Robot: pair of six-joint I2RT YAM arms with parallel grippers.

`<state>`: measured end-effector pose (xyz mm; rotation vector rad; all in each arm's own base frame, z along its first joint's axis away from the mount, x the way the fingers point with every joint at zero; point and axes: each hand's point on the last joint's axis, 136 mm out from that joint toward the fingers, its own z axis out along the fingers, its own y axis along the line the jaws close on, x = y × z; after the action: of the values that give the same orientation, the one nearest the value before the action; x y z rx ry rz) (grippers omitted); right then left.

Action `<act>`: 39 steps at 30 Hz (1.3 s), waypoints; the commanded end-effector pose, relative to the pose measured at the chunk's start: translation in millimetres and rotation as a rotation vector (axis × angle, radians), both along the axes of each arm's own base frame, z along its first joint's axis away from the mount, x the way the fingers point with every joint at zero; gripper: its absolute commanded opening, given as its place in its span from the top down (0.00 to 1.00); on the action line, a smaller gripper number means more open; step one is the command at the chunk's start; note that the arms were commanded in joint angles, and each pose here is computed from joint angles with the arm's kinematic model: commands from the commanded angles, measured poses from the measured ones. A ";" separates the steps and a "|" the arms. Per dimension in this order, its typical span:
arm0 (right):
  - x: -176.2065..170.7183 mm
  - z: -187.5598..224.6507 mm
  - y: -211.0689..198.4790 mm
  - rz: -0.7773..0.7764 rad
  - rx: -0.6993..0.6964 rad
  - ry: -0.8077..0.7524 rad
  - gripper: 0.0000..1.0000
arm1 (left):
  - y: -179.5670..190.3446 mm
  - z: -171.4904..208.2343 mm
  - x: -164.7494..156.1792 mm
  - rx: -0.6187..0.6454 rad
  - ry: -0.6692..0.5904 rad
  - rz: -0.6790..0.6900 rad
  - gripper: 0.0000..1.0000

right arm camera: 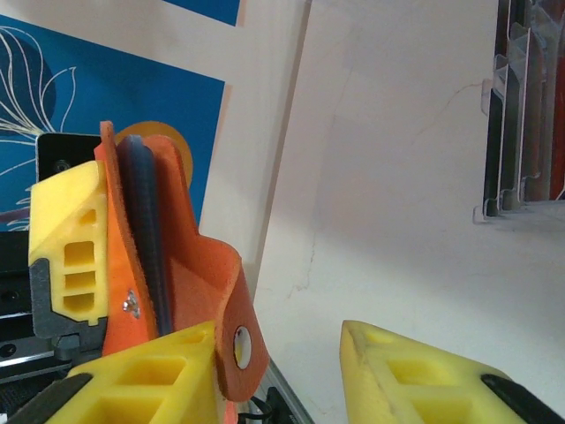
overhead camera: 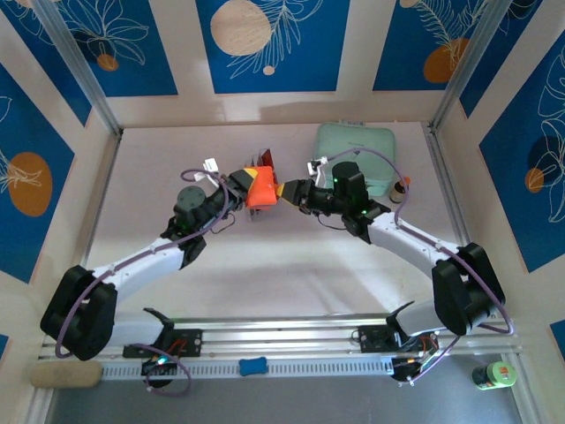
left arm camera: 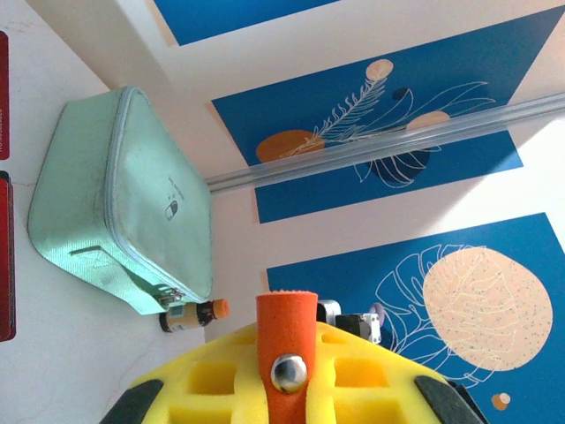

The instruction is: Put the credit cards into the card holder

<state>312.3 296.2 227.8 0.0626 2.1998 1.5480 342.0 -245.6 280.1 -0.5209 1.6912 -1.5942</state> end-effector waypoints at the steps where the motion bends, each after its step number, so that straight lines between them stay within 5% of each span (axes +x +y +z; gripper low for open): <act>1: -1.6 7.9 3.5 0.025 0.048 -0.014 0.63 | -3.9 20.0 -1.7 -0.054 -0.053 -0.003 1.00; 18: -10.9 28.4 13.7 0.130 0.243 -0.012 0.65 | -12.3 25.6 -0.7 -0.093 -0.067 -0.024 1.00; 39: -16.5 34.3 20.6 0.196 0.293 -0.008 0.67 | -19.3 20.5 0.7 -0.100 -0.062 -0.040 1.00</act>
<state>308.5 310.5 255.3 0.0108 2.0205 1.9203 347.3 -254.9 282.3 -0.5335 1.6360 -1.6566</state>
